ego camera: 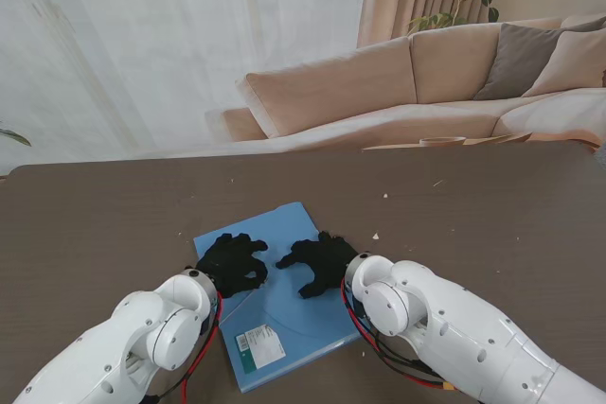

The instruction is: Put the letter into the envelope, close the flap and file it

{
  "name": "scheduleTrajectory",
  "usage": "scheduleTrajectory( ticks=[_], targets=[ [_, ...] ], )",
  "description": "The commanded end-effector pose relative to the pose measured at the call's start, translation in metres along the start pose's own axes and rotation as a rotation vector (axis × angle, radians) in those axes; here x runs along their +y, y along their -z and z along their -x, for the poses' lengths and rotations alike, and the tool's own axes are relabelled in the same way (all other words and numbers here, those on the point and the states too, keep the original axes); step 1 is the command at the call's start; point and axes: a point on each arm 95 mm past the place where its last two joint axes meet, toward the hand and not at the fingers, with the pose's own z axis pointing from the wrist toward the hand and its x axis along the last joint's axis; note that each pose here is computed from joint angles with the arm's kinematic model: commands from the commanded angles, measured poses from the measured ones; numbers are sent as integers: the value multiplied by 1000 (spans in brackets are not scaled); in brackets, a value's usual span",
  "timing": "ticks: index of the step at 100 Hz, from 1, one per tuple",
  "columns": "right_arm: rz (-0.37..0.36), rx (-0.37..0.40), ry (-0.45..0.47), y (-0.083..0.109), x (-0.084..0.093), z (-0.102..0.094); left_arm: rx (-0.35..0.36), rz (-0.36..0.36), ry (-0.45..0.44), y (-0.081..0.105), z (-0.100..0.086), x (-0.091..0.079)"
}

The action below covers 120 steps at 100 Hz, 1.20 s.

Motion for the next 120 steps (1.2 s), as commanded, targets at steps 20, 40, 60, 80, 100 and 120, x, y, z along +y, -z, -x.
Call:
scheduleTrajectory(
  ticks=[20, 40, 60, 80, 100, 120],
  targets=[
    [-73, 6, -13, 0, -25, -4, 30, -26, -3, 8, -6, 10],
    [-71, 6, -11, 0, -24, -5, 24, -8, 3, 5, -6, 14],
    [-70, 6, -12, 0, -24, -5, 8, 8, -10, 2, -6, 14],
    [-73, 8, -15, -1, -25, -5, 3, 9, 11, -2, -9, 7],
    [-74, 9, -18, -2, -26, -5, 0, 32, 25, -9, -16, 0],
    [-75, 9, -19, -2, -26, -4, -4, 47, 23, -14, -21, -4]
  ],
)
